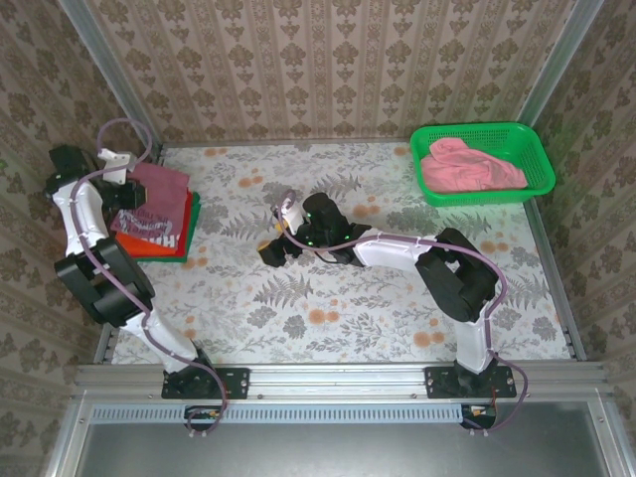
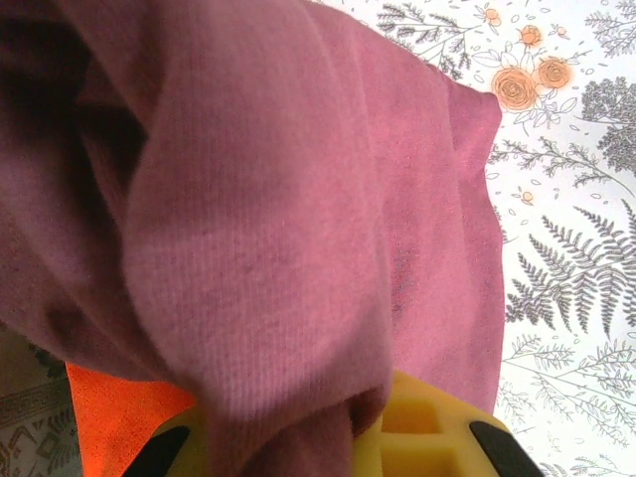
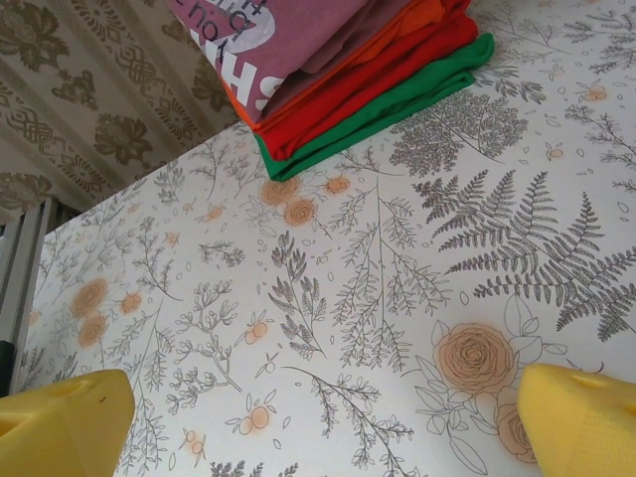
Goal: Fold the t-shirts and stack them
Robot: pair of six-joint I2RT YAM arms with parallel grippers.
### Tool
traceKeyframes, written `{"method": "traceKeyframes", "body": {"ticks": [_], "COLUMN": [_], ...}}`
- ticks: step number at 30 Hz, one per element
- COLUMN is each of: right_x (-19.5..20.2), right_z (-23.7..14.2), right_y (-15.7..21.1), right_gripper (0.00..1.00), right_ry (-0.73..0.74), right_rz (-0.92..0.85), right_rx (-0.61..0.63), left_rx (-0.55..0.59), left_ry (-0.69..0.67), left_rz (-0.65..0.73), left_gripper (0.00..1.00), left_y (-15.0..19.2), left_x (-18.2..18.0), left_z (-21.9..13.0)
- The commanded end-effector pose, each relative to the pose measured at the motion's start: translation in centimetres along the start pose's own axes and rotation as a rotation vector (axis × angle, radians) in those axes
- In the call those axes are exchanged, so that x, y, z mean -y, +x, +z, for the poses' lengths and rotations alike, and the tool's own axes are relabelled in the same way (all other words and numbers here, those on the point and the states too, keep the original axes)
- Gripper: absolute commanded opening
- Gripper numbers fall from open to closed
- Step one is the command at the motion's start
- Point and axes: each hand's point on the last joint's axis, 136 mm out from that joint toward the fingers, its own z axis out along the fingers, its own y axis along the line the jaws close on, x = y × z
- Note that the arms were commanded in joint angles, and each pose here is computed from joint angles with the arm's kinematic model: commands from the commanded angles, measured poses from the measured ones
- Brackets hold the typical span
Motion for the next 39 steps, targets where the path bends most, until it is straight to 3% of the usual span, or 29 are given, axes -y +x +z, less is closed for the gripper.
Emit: {"method": "traceKeyframes", "body": {"ticks": [1, 15, 18, 21, 23, 26, 27, 34, 39], "right_x": [-0.4, -0.1, 0.0, 0.0, -0.1, -0.1, -0.1, -0.2, -0.1], "right_z": [0.6, 1.1, 1.2, 1.1, 1.2, 1.3, 1.3, 1.4, 1.1], "right_y": [0.1, 1.0, 1.1, 1.0, 1.1, 1.2, 1.1, 1.4, 1.9], "right_gripper": [1.0, 1.0, 1.0, 1.0, 1.0, 1.0, 1.0, 1.0, 1.0], "right_ry": [-0.024, -0.025, -0.022, -0.021, -0.024, -0.025, -0.028, -0.033, -0.024], "right_rz": [0.014, 0.041, 0.045, 0.046, 0.047, 0.049, 0.049, 0.057, 0.057], "right_rx": [-0.01, -0.031, -0.035, -0.034, -0.039, -0.047, -0.045, -0.06, -0.067], "left_rx": [-0.005, -0.118, -0.135, -0.144, -0.139, -0.121, -0.114, 0.0, 0.086], "left_ry": [-0.015, -0.122, -0.129, -0.154, -0.16, -0.165, -0.18, -0.305, -0.321], "left_rz": [0.004, 0.012, 0.01, 0.002, -0.021, -0.04, -0.035, -0.041, -0.077], "left_gripper": [0.0, 0.0, 0.05, 0.2, 0.53, 0.92, 0.99, 1.0, 1.0], "left_y": [0.0, 2.6, 3.2, 3.6, 3.5, 2.9, 2.6, -0.6, -2.4], "left_x": [-0.8, -4.3, -4.9, -5.8, -6.1, -5.7, -5.6, -4.7, -3.6], "left_z": [-0.4, 2.6, 3.5, 4.3, 4.7, 4.8, 4.6, 2.5, 1.3]}}
